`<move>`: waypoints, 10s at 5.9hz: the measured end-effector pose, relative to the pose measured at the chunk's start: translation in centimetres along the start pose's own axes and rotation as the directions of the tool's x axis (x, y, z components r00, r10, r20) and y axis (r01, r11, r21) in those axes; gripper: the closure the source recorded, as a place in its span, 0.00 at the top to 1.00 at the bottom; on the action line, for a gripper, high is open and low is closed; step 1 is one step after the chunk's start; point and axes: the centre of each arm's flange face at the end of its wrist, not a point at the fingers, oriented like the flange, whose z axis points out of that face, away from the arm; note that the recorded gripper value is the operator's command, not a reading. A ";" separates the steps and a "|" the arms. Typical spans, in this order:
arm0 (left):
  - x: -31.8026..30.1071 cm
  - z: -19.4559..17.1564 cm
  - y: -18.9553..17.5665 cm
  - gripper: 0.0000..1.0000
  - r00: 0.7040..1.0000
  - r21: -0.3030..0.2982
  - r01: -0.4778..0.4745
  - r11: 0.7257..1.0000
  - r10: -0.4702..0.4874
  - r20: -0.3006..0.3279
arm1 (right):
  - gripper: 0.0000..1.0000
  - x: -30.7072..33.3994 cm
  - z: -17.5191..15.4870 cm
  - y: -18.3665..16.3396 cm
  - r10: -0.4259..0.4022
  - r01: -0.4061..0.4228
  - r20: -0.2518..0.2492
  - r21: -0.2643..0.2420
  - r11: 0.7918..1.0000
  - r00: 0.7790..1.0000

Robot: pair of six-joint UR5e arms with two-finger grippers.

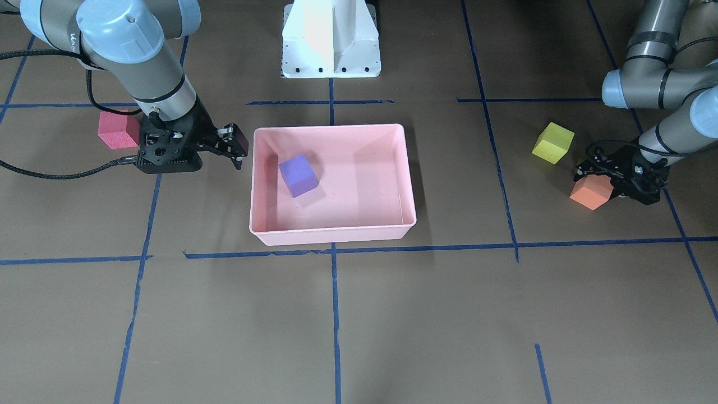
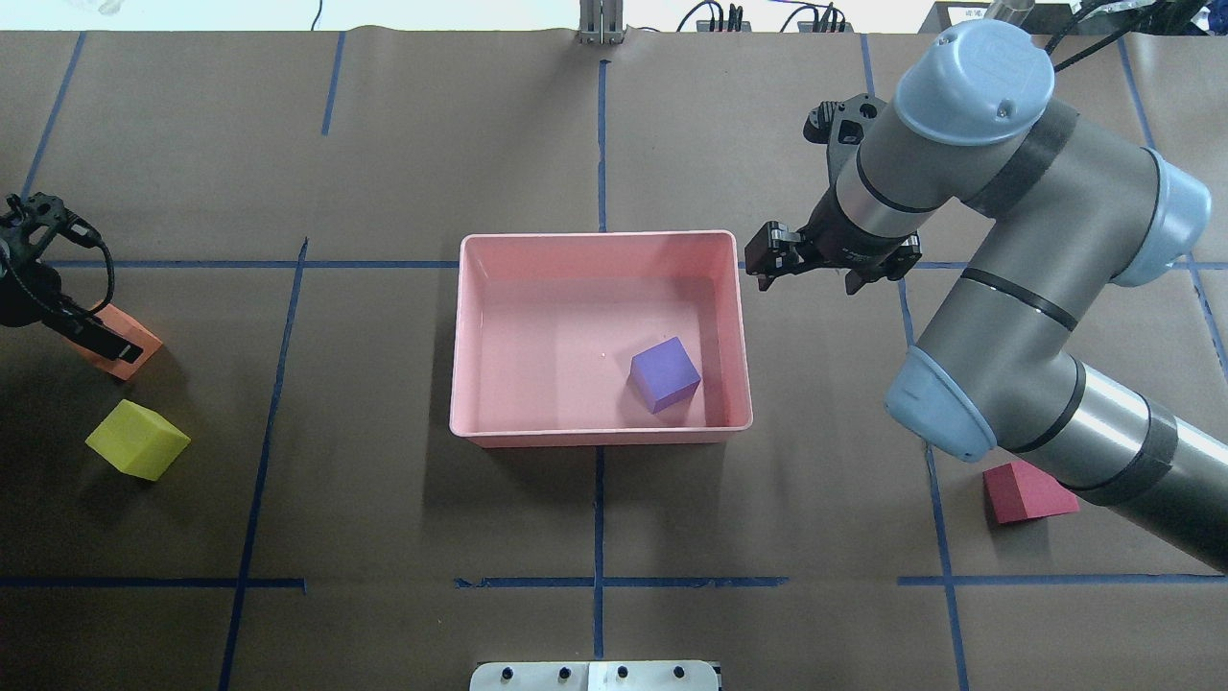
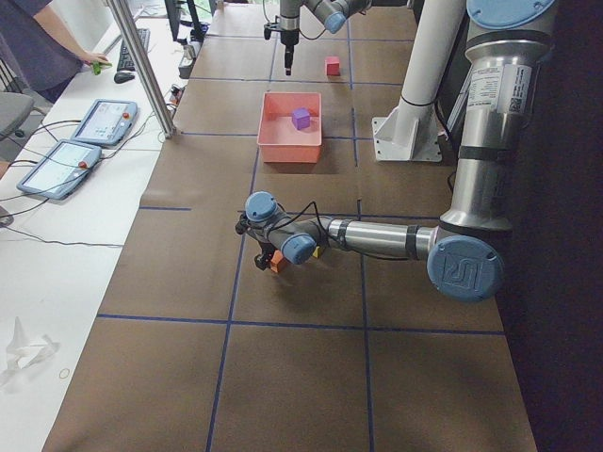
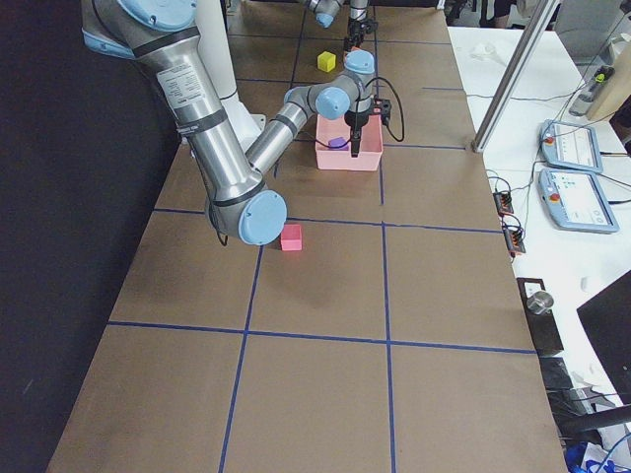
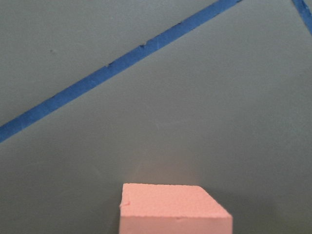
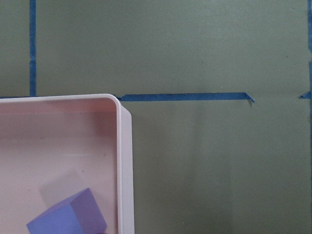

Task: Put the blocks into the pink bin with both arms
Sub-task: 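Grasp the orange cube with the left gripper while the right gripper withdraws, then carry the orange cube into the bin while the right gripper reaches toward the magenta cube, then lower the right gripper and grasp the magenta cube, then carry the magenta cube into the bin while the left gripper grasps the yellow-green cube, then release the magenta cube and withdraw the right arm, then carry the yellow-green cube into the bin and release it with the left gripper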

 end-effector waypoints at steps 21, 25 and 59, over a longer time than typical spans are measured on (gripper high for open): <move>47.6 -6.9 -19.7 1.00 0.902 0.211 0.429 0.878 -0.431 -0.041 | 0.41 27.4 11.7 18.8 -0.191 0.175 -0.127 -0.127 0.976 0.973; 46.8 -7.0 -18.9 1.00 0.917 0.207 0.396 0.895 -0.399 -0.032 | 0.41 20.9 7.9 17.4 -0.184 0.183 -0.005 -0.072 0.980 0.983; 45.0 -11.1 -23.1 1.00 0.846 0.163 0.524 0.836 -0.533 0.021 | 1.00 41.6 -8.8 3.3 -0.387 0.383 -0.058 -0.077 0.921 0.920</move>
